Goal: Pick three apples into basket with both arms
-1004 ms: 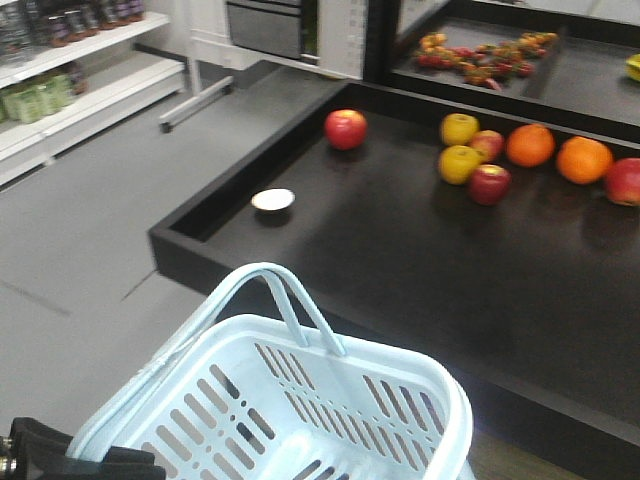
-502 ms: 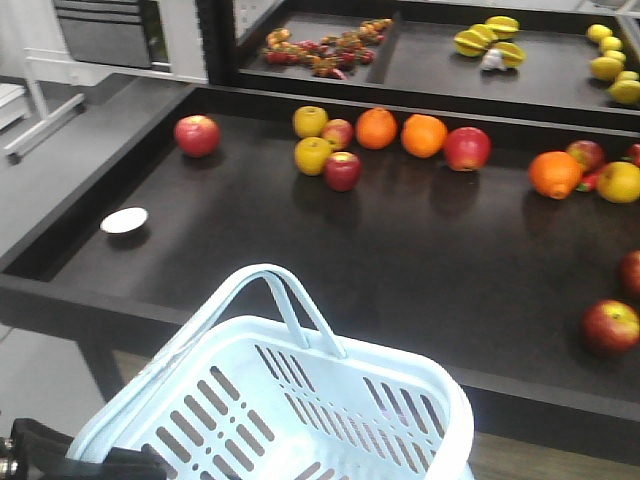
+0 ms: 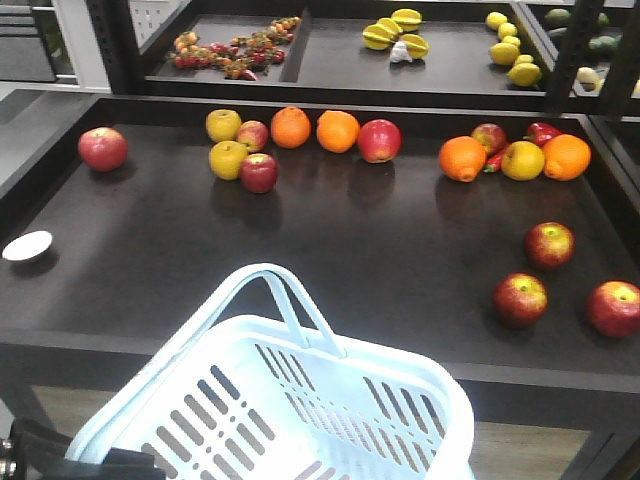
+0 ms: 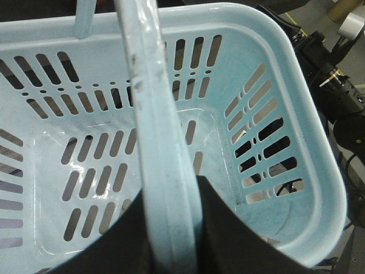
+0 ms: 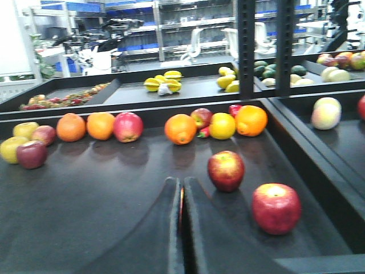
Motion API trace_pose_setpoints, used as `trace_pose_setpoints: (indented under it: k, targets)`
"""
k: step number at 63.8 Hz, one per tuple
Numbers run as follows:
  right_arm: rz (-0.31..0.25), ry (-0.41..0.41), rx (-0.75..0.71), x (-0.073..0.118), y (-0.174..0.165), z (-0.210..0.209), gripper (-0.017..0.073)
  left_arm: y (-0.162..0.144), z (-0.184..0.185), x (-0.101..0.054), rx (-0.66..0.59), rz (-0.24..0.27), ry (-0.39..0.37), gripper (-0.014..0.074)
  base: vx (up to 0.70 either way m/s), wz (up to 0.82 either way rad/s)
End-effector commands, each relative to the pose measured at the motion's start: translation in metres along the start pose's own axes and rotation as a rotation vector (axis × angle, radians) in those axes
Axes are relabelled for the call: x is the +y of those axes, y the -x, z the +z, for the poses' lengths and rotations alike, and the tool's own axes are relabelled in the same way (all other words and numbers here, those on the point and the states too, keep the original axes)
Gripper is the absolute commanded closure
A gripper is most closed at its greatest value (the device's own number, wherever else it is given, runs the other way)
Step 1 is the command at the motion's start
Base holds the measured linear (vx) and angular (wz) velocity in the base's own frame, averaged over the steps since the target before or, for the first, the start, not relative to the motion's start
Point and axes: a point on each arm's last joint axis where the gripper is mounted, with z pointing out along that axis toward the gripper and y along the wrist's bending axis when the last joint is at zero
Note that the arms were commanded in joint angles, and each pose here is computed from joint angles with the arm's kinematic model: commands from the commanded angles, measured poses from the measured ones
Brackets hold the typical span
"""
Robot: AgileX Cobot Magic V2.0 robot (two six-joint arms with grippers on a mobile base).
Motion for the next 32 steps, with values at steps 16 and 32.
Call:
trace_pose_setpoints:
  k: [16, 32]
  targets:
    - [-0.011, 0.009, -0.07, 0.0007, 0.0026, -0.0004, 0.0564, 0.0112, -0.0041, -0.0083, -0.083, -0.022, -0.044, 0.0601, 0.05, -0.15]
    - [-0.011, 0.009, -0.07, 0.0007, 0.0026, -0.0004, 0.0564, 0.0112, -0.0041, -0.0083, -0.083, -0.022, -0.044, 0.0601, 0.06, -0.05]
